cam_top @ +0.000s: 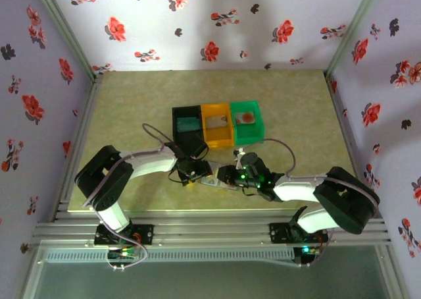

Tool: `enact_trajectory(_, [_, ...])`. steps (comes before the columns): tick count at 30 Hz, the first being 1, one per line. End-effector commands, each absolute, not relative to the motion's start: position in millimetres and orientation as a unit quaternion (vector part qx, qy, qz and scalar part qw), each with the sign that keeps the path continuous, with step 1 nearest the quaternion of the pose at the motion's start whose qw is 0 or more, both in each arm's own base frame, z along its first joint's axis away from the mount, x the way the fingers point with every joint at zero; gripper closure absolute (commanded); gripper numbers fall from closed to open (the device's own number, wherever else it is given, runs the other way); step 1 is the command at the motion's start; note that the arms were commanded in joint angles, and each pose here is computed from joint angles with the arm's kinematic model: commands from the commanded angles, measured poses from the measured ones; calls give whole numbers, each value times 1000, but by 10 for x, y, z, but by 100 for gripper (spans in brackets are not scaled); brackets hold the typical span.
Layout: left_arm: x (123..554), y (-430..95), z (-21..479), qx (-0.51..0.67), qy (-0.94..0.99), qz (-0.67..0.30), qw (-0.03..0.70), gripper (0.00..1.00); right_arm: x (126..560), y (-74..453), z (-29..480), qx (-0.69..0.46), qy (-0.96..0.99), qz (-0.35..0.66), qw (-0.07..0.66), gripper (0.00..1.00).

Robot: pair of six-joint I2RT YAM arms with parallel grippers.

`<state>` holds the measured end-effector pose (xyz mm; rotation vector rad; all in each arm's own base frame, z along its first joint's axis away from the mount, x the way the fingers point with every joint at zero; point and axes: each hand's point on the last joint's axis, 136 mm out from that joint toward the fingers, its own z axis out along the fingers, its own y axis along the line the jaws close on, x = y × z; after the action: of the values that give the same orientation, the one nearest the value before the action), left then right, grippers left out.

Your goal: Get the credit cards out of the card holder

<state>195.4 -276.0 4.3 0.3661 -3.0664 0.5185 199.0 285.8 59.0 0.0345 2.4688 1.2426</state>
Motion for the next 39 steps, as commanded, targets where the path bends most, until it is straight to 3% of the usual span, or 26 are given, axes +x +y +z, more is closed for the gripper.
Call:
enact_trajectory(1, [1302,-2600,-824,103,-976,144,125,32,2030,2853,594,18,887,423,186,70])
enact_trajectory(5, [1336,-2515,-695,100,-980,129,113,32,2054,2838,535,23,896,405,181,66])
enact_trajectory(30, [1327,-1885,-589,70,-993,1,90,32,2056,2789,229,41,914,370,160,71])
enact_trajectory(39, [1478,-1632,-381,58,-996,-57,41,32,2063,2777,178,42,918,361,158,73])
